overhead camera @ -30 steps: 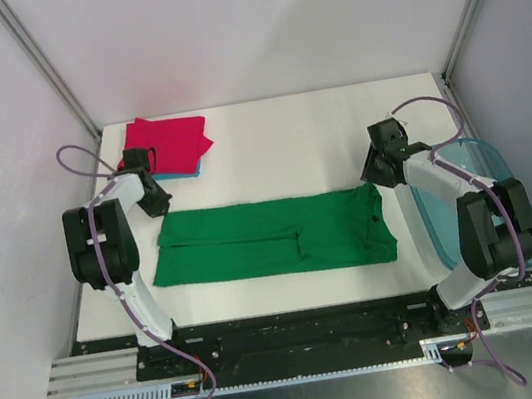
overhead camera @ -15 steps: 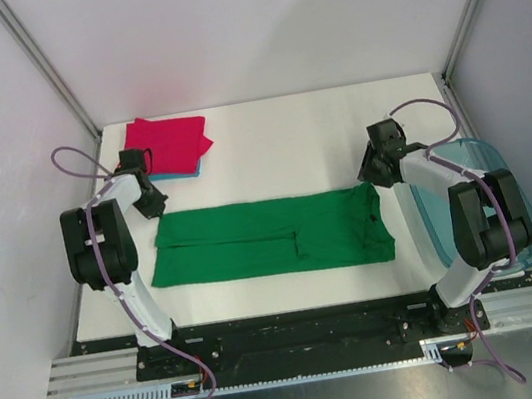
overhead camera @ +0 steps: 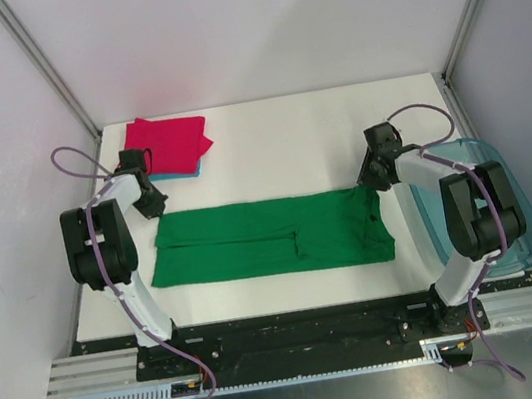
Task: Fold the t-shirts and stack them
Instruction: Fold the other side of the tshirt into a rectangle
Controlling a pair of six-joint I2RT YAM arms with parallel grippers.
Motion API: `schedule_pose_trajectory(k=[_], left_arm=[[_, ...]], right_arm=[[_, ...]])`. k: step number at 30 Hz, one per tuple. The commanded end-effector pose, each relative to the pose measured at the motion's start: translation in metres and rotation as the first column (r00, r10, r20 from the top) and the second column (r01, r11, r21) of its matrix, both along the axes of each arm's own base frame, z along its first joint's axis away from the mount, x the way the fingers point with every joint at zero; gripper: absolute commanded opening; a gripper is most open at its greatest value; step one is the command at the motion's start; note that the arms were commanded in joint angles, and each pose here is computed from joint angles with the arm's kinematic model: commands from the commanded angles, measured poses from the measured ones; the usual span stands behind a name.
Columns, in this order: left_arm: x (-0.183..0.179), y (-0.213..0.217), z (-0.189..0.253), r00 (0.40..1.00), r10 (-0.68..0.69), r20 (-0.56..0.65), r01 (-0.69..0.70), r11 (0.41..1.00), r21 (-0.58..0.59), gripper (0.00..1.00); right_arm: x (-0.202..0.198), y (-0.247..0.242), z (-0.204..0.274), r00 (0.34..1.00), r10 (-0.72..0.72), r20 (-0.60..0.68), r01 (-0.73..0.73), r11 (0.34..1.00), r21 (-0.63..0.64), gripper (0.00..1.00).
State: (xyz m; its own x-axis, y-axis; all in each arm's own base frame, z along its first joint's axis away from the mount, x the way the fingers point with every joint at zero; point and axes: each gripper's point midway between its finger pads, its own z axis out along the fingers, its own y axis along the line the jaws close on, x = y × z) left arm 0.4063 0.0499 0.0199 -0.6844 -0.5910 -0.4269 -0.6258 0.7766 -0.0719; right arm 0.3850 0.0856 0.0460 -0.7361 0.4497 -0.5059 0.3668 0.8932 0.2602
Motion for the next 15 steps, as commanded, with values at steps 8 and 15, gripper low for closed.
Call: schedule_pose_trajectory(k=[8, 15], left_arm=[[0.014, 0.014, 0.037, 0.995, 0.038, 0.097, -0.042, 0.998, 0.044, 0.0], [0.013, 0.019, 0.041, 0.993, 0.052, 0.103, -0.057, 0.997, 0.05, 0.0]], right_arm=[[0.015, -0.015, 0.011, 0.994, -0.094, 0.063, 0.096, 0.995, -0.039, 0.02], [0.021, -0.028, 0.022, 0.984, -0.142, 0.104, 0.148, 0.988, -0.053, 0.0]])
